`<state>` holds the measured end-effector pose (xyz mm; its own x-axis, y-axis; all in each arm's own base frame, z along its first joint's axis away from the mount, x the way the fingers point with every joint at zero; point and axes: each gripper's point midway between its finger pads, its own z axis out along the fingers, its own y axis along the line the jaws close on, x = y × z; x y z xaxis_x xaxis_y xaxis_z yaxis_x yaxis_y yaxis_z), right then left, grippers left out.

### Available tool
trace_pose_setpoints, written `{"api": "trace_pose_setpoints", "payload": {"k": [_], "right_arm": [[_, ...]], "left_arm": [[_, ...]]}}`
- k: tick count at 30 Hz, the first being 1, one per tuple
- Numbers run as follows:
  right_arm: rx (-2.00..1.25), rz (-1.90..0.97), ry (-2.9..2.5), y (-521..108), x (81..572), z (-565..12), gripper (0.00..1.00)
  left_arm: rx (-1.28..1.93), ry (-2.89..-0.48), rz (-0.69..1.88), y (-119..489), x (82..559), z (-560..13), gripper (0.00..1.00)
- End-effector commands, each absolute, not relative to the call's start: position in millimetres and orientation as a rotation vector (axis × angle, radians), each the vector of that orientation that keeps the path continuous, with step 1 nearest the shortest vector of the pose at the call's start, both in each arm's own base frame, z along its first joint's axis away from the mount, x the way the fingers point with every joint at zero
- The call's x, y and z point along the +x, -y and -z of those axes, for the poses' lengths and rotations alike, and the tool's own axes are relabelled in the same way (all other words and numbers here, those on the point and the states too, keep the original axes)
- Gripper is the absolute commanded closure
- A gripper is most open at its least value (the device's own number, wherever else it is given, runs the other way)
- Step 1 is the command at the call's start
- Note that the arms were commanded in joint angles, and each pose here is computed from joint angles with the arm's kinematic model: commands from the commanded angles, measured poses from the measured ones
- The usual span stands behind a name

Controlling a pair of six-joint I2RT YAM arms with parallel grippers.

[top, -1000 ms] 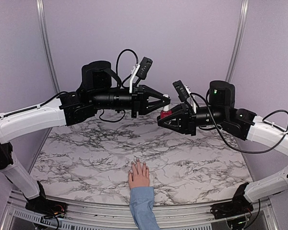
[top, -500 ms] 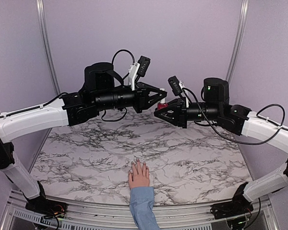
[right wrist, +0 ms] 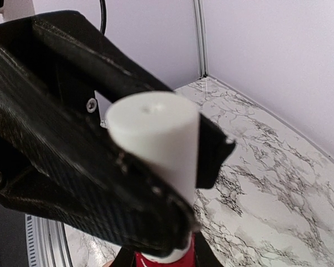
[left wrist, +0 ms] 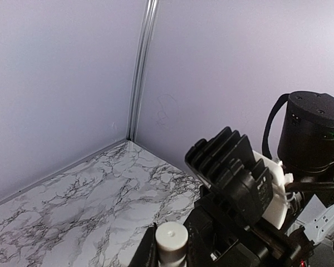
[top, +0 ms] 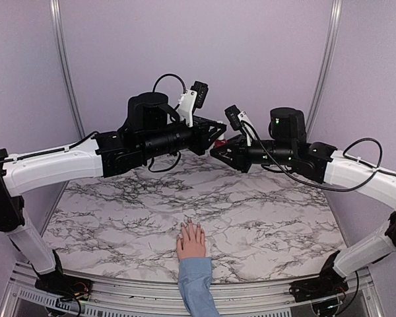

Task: Paint the nails
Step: Unscrew the cap of the nail polish bottle.

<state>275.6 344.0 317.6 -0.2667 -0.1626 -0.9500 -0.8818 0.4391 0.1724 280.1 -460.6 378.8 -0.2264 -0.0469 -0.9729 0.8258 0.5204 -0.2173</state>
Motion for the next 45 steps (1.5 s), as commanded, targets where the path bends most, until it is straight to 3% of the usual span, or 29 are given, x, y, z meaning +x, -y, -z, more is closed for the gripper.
{"api": "trace_pose_setpoints", "payload": {"k": [1,2,4,6,11,31,45], "right_arm": [[-0.843,-0.865,-1.638,-337.9,291.7,-351.0,1.0],[-0.854,-0.871,-1.639,-338.6,290.0,-349.6,1.0],[-0.876,-0.888,-1.637,-339.7,285.7,-346.7,1.0],[-0.883,-0.903,-1.632,-340.1,282.9,-345.6,1.0],[-0.933,-0.955,-1.601,-344.1,273.0,-342.2,1.0],[-1.103,-1.172,-1.474,-356.6,236.7,-342.5,1.0],[-1.218,-1.351,-1.367,-354.2,198.9,-363.5,1.0]], "left_arm": [[0.666,-1.647,0.885,462.5,281.2,-373.7,1.0],[0.661,-1.656,0.89,461.3,281.4,-374.1,0.96],[0.672,-1.653,0.93,460.0,278.0,-377.8,0.67],[0.696,-1.646,0.967,459.8,272.6,-380.5,0.48],[0.769,-1.62,1.054,460.4,257.4,-387.5,0.28],[0.899,-1.587,1.197,426.6,238.1,-384.8,0.23],[1.134,-1.286,1.401,430.4,195.9,-413.9,0.2]]}}
